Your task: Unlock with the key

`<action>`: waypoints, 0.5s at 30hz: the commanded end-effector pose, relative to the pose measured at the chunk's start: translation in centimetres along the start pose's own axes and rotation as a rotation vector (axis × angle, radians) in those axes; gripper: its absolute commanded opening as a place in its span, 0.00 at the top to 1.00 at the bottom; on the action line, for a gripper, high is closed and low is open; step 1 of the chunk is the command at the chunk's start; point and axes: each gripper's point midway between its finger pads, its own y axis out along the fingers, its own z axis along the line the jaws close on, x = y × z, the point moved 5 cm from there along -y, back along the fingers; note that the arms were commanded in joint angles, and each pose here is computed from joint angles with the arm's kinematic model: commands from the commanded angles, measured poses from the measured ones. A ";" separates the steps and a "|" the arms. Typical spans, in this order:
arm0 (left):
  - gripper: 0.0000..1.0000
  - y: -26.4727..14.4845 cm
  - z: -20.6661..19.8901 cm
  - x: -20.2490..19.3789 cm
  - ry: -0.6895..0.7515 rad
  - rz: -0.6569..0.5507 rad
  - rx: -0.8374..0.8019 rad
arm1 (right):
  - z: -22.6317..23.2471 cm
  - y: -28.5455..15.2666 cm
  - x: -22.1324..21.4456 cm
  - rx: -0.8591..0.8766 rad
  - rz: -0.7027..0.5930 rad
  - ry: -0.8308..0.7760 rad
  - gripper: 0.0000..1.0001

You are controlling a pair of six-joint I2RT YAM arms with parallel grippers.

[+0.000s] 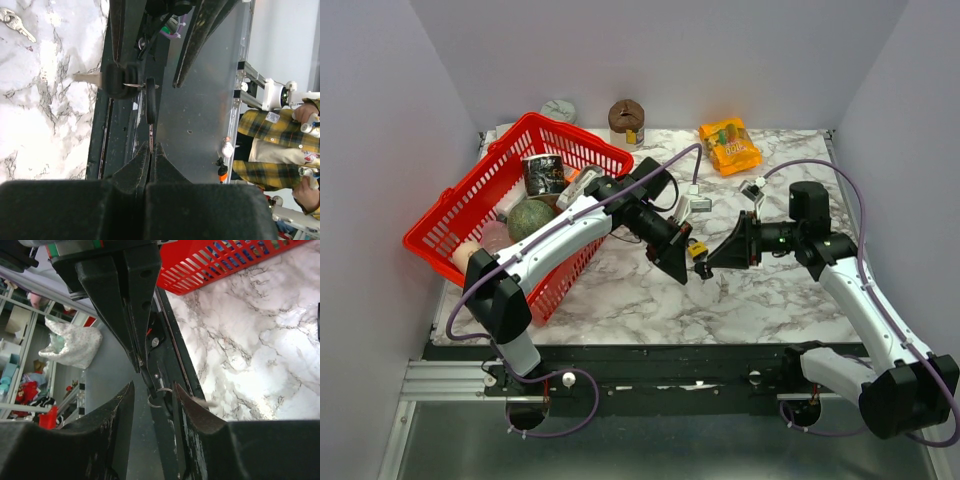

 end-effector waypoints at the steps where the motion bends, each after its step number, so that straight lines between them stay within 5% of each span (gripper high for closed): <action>1: 1.00 -0.4 -0.9 0.8 0.041 -0.021 -0.046 | 0.6 0.2 -0.1 0.066 0.018 -0.011 0.57; 11: 1.00 -0.4 -0.9 1.1 0.044 -0.022 -0.050 | 0.7 0.6 -0.1 0.096 0.047 0.005 0.65; 15: 1.00 -0.3 -0.7 1.3 0.044 -0.025 -0.049 | 0.5 0.8 -0.1 0.110 0.058 0.022 0.79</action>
